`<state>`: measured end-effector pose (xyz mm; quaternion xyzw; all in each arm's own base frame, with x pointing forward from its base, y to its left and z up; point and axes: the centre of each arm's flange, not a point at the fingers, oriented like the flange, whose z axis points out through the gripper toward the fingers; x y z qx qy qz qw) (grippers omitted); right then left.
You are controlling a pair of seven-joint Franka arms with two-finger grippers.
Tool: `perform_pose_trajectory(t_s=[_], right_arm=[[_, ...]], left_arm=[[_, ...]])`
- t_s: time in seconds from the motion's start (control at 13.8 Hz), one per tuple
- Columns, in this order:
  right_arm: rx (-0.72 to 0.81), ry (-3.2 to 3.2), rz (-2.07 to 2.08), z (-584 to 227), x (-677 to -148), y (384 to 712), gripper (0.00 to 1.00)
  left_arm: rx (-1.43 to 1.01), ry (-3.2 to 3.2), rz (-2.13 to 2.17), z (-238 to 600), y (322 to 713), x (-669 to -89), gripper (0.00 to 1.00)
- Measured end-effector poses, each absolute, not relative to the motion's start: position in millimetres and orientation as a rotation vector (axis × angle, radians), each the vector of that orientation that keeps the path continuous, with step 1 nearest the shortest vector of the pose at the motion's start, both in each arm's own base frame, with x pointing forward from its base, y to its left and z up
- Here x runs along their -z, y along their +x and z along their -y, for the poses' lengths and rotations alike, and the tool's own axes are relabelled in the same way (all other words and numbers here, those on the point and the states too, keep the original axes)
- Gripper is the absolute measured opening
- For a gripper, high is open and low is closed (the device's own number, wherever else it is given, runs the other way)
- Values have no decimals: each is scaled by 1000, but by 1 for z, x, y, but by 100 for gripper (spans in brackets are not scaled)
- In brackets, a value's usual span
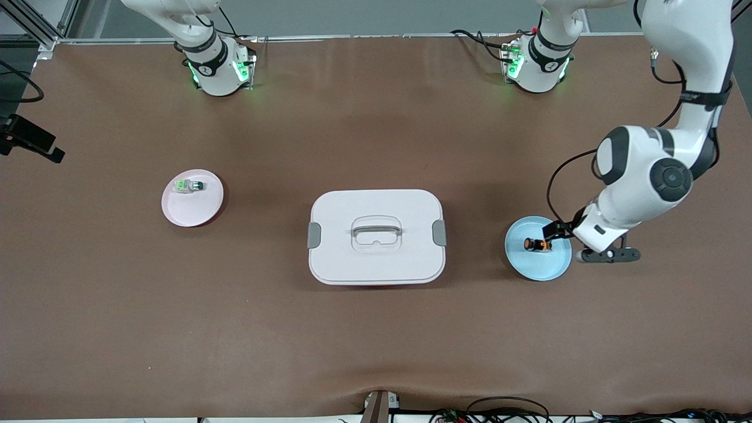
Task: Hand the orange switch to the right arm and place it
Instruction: 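Lower the left gripper and grasp the orange-black switch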
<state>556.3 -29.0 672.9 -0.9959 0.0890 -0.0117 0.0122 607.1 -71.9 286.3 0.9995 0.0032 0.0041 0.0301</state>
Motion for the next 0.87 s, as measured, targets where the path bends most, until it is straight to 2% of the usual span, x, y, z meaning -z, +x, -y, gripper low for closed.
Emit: perform_pose_trajectory(t_s=[0.29,0.87], right_arm=[[31,-3105,-278,29,-673,556,100],[24,-3105,-281,30,-672,555,100]], left_arm=[[30,3073,-6,77,606,-245,100],[68,3069,-8,77,597,-208,100]])
